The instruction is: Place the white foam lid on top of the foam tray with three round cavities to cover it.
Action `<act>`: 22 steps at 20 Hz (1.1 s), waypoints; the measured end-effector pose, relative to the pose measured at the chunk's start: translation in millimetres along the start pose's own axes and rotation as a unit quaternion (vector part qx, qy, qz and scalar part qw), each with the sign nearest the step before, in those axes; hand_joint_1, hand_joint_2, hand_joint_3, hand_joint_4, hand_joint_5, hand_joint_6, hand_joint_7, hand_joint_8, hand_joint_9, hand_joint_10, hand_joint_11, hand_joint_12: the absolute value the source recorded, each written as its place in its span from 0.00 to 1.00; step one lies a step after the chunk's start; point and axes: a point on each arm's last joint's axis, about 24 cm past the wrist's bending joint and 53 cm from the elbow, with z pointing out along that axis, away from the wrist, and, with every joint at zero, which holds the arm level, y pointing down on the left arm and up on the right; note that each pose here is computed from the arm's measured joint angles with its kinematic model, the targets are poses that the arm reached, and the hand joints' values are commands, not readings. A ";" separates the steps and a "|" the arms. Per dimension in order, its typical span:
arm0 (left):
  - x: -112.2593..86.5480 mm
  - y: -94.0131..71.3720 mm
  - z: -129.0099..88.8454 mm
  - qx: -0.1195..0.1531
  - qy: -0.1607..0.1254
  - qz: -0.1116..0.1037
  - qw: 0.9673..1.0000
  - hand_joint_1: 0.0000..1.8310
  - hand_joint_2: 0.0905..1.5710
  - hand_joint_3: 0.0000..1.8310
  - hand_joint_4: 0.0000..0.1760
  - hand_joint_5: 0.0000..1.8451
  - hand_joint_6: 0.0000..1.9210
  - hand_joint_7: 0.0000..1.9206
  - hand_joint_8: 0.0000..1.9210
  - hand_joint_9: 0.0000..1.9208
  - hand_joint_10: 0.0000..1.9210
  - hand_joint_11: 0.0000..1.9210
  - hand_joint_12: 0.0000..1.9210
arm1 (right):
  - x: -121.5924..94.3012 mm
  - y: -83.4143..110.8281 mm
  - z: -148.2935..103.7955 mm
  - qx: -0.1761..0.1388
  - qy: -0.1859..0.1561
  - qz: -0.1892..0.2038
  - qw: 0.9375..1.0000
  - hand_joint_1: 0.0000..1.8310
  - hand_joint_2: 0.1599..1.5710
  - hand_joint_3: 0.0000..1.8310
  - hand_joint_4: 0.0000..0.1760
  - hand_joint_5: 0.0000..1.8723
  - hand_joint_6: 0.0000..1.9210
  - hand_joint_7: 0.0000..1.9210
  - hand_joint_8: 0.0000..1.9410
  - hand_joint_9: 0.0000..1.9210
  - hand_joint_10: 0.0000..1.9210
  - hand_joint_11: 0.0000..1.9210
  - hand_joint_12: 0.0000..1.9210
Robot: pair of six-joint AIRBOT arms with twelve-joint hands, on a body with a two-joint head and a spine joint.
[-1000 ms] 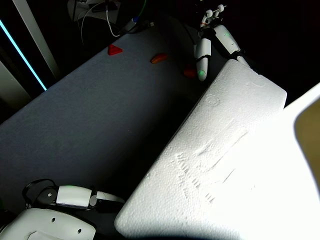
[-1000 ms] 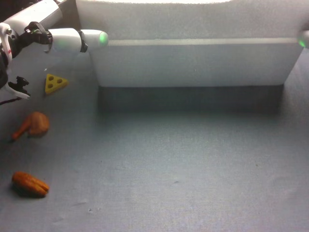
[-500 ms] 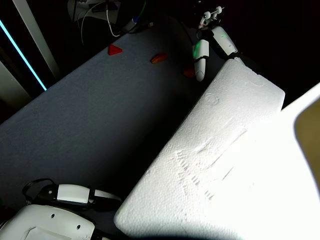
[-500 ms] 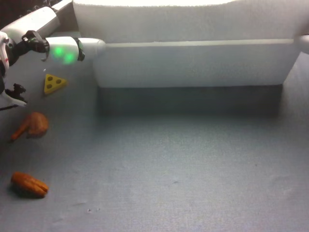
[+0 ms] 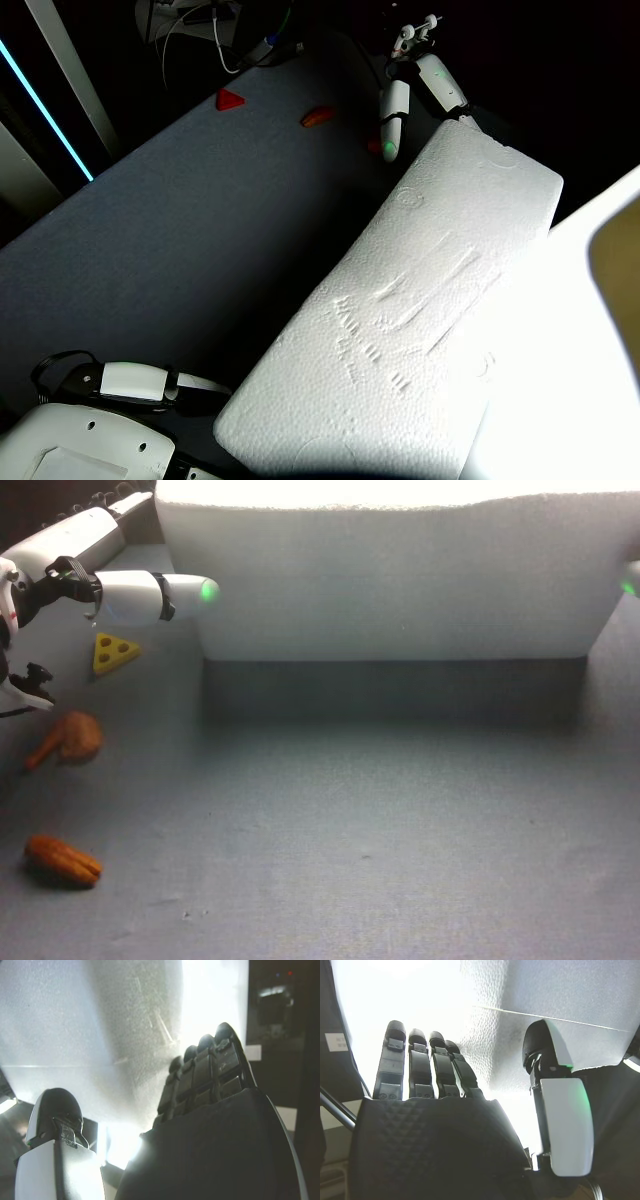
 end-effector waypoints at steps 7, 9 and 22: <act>-3.0 3.2 0.0 -0.005 -0.002 0.002 1.000 0.25 0.66 0.00 0.15 0.04 0.00 0.00 0.00 0.00 0.00 0.00 0.20 | -3.3 -0.6 -3.9 0.003 -0.001 -0.014 1.000 0.34 0.74 0.00 0.00 0.00 0.00 0.00 0.00 0.00 0.00 0.01 0.01; -2.4 4.2 0.0 -0.007 -0.001 0.002 1.000 0.23 0.65 0.00 0.06 0.04 0.00 0.00 0.00 0.00 0.00 0.00 0.20 | -5.9 -0.7 -5.9 0.004 -0.002 -0.018 1.000 0.32 0.74 0.00 0.00 0.00 0.00 0.00 0.00 0.00 0.00 0.00 0.00; -17.9 1.9 -10.1 -0.003 -0.013 0.012 1.000 0.26 0.68 0.00 0.07 0.04 0.00 0.00 0.00 0.00 0.00 0.00 0.13 | -35.1 -4.2 -25.7 0.021 -0.020 -0.064 0.998 0.36 0.73 0.00 0.00 0.00 0.00 0.00 0.00 0.00 0.00 0.00 0.00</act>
